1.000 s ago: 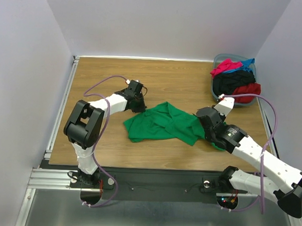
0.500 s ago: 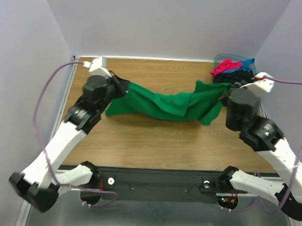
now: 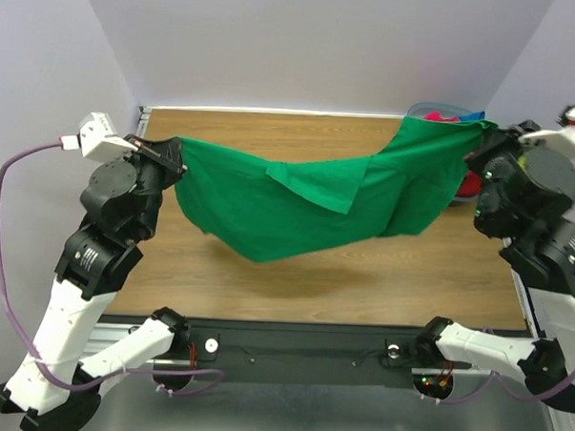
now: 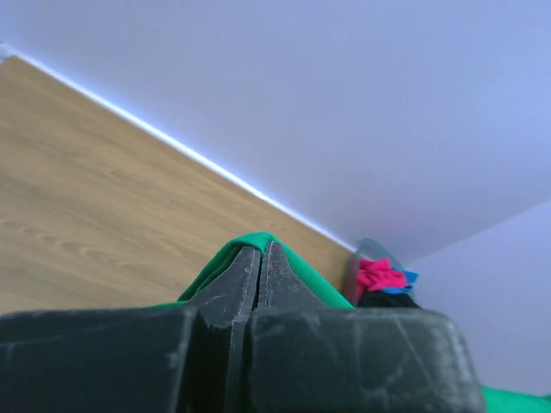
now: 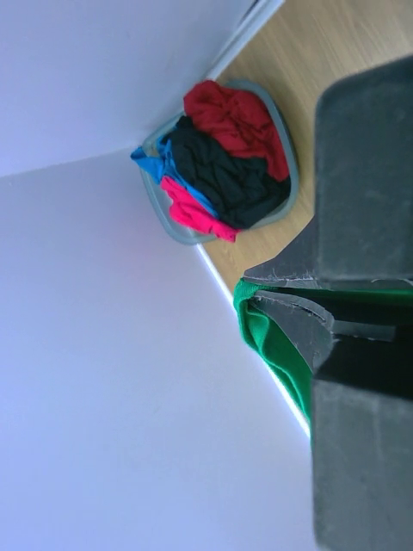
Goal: Fold and stack the t-shirts
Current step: Flatten the tshirt out
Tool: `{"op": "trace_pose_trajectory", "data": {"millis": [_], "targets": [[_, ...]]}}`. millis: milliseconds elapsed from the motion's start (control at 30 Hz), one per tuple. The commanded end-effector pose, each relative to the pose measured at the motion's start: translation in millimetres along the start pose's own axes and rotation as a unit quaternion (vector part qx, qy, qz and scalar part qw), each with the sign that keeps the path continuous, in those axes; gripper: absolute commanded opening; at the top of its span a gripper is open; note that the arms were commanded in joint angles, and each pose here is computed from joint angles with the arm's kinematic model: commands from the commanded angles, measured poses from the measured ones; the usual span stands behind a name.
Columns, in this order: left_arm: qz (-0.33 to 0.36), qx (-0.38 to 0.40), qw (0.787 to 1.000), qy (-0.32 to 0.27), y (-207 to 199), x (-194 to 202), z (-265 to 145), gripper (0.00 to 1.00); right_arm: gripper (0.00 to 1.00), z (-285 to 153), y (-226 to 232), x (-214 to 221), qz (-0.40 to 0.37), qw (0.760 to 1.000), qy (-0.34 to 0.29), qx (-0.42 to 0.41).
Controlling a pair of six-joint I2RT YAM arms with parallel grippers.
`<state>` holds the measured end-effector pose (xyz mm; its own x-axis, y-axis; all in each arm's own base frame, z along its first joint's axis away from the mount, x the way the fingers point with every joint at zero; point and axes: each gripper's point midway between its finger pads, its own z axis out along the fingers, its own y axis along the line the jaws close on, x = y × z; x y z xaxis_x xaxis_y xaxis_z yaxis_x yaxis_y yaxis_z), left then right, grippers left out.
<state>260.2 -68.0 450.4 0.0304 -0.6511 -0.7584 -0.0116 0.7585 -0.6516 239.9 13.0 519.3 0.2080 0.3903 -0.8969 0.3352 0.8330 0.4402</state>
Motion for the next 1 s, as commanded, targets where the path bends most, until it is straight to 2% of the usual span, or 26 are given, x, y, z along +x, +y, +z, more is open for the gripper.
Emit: {"op": "trace_pose_trajectory", "data": {"millis": [0,167,267,333,367,400,433,500,533,667,767,900,967], "targets": [[0.005,-0.080,0.996,-0.041,19,-18,10,0.00,0.00,13,6,9,-0.056,0.997,-0.008,0.043],[0.029,-0.130,0.990,-0.039,36,-6,23,0.00,0.01,21,13,20,-0.095,0.994,-0.006,0.063],[0.059,-0.170,0.984,-0.016,60,25,52,0.00,0.00,35,29,52,-0.165,0.983,0.010,0.075],[0.068,-0.152,0.986,0.032,63,57,77,0.00,0.00,53,42,106,-0.224,0.972,0.047,0.055],[0.091,-0.173,0.978,0.067,89,86,96,0.00,0.00,60,46,128,-0.233,0.969,0.067,0.042],[0.083,-0.144,0.982,0.091,85,102,110,0.00,0.00,74,50,161,-0.230,0.967,0.107,0.011],[0.091,-0.157,0.975,0.125,102,130,125,0.00,0.00,87,47,206,-0.254,0.956,0.149,0.006],[0.097,-0.167,0.968,0.158,122,160,139,0.00,0.00,108,40,265,-0.250,0.943,0.221,-0.005],[0.110,-0.185,0.959,0.186,138,185,147,0.00,0.00,117,35,316,-0.280,0.922,0.268,-0.006],[0.134,-0.231,0.934,0.235,172,224,154,0.00,0.00,116,27,390,-0.310,0.886,0.345,-0.020],[0.138,-0.242,0.927,0.250,183,235,147,0.00,0.00,108,22,403,-0.307,0.878,0.365,-0.027],[0.137,-0.225,0.928,0.265,178,243,111,0.00,0.00,81,6,388,-0.301,0.874,0.378,-0.051],[0.117,-0.177,0.947,0.242,141,226,89,0.00,0.00,70,5,368,-0.283,0.884,0.366,-0.065]]}}
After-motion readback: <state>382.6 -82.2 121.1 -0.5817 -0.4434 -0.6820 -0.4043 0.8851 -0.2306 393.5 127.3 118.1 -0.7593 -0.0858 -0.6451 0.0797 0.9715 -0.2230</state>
